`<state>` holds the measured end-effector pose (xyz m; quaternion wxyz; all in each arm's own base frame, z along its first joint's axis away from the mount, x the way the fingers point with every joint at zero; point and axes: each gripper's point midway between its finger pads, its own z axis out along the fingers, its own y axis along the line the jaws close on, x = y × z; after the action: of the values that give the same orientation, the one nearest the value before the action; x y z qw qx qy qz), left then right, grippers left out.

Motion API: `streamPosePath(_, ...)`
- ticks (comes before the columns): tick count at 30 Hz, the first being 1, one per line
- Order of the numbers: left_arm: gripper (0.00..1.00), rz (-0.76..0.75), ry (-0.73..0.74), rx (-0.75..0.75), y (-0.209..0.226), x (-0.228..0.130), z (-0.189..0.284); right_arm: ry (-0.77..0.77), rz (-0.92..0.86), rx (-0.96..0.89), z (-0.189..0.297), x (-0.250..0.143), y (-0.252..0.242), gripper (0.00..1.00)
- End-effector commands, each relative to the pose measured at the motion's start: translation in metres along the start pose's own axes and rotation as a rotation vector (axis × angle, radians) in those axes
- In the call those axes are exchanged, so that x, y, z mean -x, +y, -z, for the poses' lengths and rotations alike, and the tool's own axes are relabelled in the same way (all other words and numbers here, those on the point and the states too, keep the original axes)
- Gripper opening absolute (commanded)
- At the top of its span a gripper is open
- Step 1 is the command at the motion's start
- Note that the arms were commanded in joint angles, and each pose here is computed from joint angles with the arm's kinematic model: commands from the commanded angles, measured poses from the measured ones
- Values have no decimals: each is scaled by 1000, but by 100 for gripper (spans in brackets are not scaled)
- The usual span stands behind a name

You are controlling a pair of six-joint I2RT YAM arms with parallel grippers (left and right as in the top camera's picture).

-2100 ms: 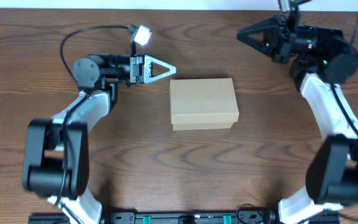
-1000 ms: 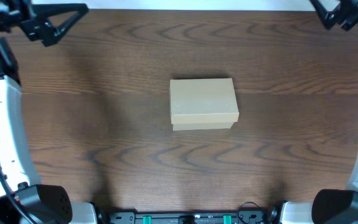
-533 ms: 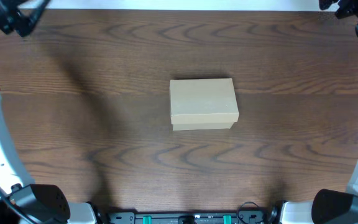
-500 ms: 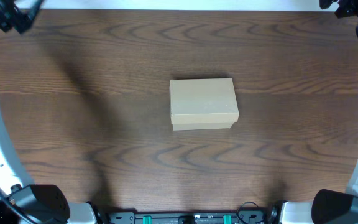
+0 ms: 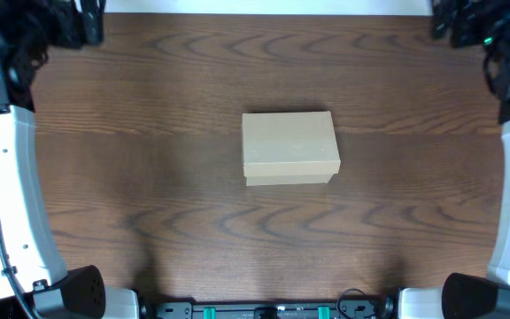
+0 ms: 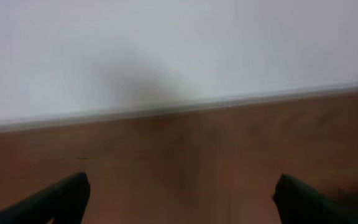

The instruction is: Pack container

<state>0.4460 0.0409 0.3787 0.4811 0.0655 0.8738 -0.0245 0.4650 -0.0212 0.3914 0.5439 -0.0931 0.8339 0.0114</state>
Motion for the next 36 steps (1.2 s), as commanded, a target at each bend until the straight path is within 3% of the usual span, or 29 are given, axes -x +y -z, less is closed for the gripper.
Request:
streamPosePath(1,95,-9,100,166,25,-20,10,49,141,46,-2,-5,34,99)
streamPosePath(8,95,152,291,248,31,-68,21,222,274,252,1,-47,121,99)
streamPosePath(16,95,206,379,233,21,-89,27,388,361,415,5,-93,187,99)
streamPosePath(21,95,208,381,216,17,-90,27,520,332,335,-11,-123,188,99)
streamPosePath(30,95,207,372,194,14,-87,26,691,315,350,-35,-189,199,99)
streamPosePath(36,95,207,368,193,14,-87,26,803,298,363,-31,-236,202,93)
